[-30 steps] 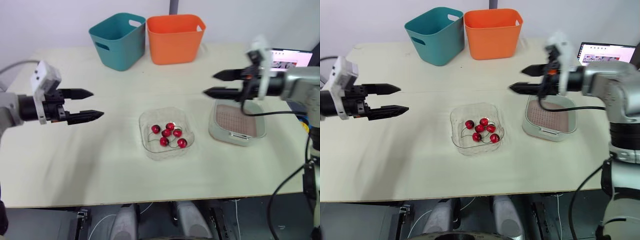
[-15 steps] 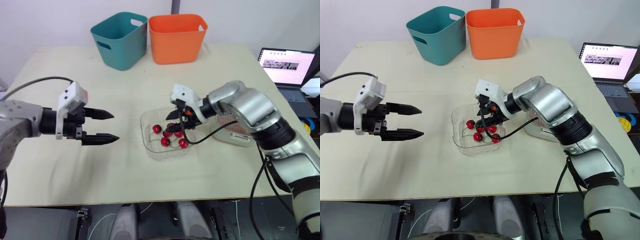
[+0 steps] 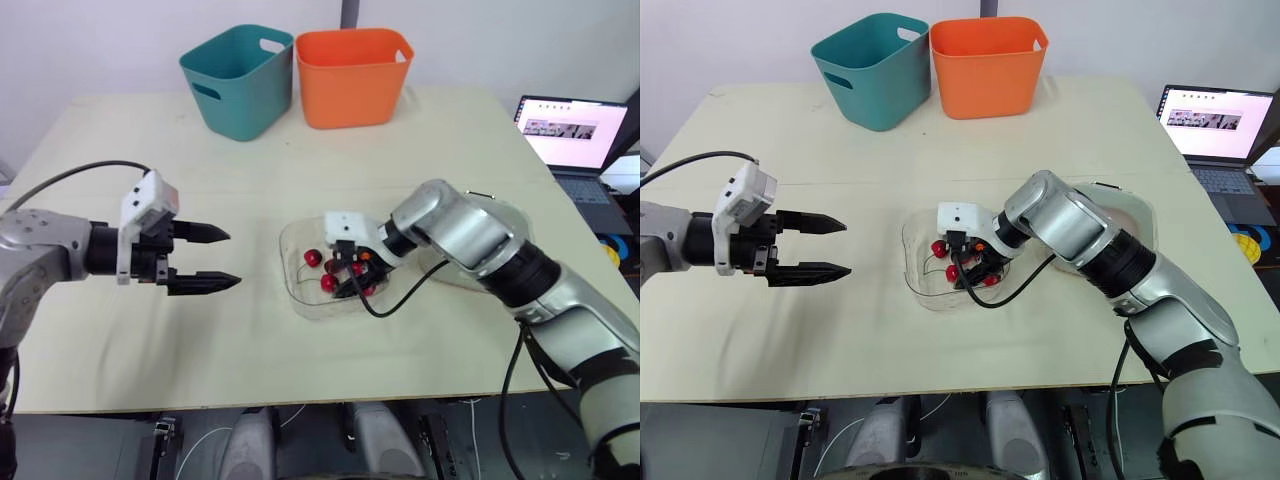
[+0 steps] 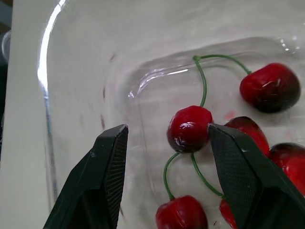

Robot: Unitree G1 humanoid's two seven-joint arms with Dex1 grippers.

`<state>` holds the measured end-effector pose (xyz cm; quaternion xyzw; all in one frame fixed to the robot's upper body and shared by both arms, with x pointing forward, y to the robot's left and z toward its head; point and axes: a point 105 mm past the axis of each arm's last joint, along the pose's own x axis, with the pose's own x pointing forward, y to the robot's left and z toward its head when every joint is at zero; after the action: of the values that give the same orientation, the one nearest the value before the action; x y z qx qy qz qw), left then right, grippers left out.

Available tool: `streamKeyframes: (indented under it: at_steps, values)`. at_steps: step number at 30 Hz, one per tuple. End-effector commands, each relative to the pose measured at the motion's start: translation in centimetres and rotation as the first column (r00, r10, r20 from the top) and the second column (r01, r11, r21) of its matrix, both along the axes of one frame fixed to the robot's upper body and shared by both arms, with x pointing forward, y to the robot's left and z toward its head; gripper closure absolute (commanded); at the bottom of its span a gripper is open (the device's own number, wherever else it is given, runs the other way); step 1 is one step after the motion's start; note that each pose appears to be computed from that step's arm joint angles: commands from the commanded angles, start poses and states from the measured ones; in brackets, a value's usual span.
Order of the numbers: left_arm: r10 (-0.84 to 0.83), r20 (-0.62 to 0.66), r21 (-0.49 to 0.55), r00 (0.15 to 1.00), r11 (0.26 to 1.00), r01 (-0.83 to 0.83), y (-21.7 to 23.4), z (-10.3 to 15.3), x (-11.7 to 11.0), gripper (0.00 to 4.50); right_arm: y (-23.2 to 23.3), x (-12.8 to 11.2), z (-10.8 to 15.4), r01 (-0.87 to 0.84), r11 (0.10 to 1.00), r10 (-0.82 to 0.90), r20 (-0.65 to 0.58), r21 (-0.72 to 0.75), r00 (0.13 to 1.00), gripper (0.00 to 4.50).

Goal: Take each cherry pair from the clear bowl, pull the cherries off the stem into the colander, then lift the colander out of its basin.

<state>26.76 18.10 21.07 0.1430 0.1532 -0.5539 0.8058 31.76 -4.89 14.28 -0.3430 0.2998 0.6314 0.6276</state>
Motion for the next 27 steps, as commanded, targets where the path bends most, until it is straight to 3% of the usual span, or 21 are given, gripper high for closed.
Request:
streamKeyframes:
  at_steps: [1, 7, 24, 27]
  values:
    - [0.005, 0.058, -0.005, 0.998, 1.0, -0.005, 0.2, 1.0, 0.1, 0.0, 0.3, 0.8, 0.4, -0.027, 0.999, 0.029, 0.045, -0.04, 0.999, 1.71]
    - [0.011, 0.066, -0.01, 0.998, 1.0, -0.011, 0.2, 1.0, 0.1, 0.0, 0.7, 1.6, 0.1, -0.024, 0.998, 0.027, 0.06, -0.061, 0.998, 1.71]
    - [0.026, 0.075, 0.019, 0.997, 0.999, -0.028, 0.6, 0.4, 0.2, 0.0, 1.7, 1.0, -0.7, 0.006, 1.0, -0.007, -0.033, -0.028, 0.999, 1.71]
    - [0.014, 0.063, 0.062, 0.998, 0.998, -0.018, 0.8, 0.0, 0.0, 0.0, 1.8, 1.3, -0.9, 0.022, 0.999, -0.022, -0.022, -0.023, 1.0, 2.6]
